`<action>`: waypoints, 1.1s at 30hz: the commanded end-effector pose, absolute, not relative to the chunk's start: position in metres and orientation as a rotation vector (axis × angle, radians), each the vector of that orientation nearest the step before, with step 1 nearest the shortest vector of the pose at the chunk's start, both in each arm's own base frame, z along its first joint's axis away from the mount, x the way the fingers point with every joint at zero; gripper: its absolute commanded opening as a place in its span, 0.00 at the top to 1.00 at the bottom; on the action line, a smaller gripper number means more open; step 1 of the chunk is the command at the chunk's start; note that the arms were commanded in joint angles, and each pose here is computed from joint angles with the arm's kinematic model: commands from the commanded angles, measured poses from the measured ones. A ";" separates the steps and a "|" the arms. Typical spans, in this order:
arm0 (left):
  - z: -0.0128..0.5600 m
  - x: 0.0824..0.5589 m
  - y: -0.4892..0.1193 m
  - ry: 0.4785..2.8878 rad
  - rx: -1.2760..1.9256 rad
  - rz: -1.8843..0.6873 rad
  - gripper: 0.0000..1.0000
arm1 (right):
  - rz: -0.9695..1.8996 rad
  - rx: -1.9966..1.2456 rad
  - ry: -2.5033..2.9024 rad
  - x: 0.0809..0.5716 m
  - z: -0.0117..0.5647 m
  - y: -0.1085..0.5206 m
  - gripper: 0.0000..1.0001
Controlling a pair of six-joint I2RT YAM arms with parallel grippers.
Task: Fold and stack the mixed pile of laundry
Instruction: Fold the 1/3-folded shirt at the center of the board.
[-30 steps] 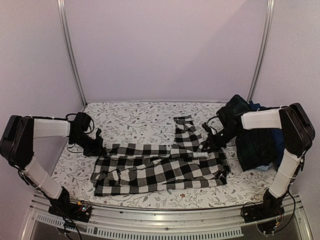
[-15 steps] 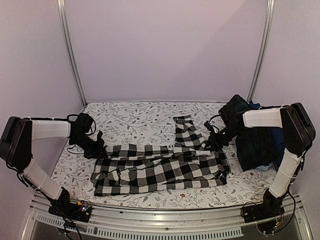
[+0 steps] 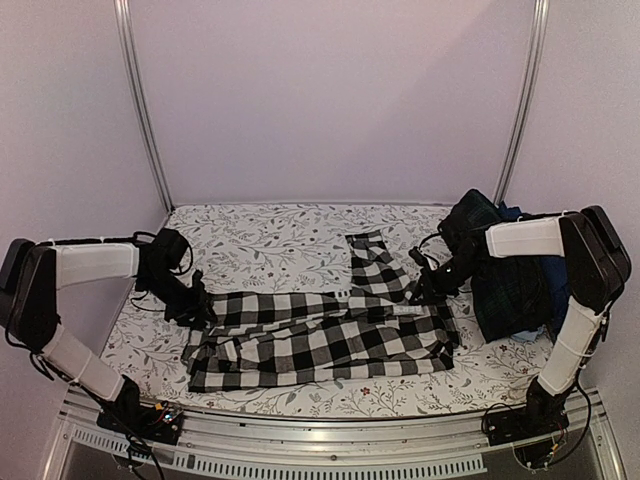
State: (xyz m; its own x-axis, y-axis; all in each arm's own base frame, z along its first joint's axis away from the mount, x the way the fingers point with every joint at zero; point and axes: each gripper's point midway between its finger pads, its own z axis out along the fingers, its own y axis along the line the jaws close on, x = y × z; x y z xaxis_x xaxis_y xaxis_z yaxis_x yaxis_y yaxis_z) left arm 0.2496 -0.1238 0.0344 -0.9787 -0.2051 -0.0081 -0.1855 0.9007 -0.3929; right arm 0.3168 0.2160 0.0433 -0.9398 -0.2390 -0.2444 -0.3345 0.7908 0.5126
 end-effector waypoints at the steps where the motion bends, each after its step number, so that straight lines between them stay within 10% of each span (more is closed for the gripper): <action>1: 0.068 0.269 -0.123 2.872 -0.315 -0.669 0.66 | 0.831 -0.476 2.825 0.315 0.044 0.212 1.00; 24: 0.027 0.285 -0.119 2.896 -0.488 -0.719 0.67 | 0.850 -0.465 2.819 0.318 0.047 0.214 1.00; 33: 0.020 0.281 -0.126 2.923 -0.470 -0.766 0.83 | 0.848 -0.464 2.819 0.317 0.049 0.214 1.00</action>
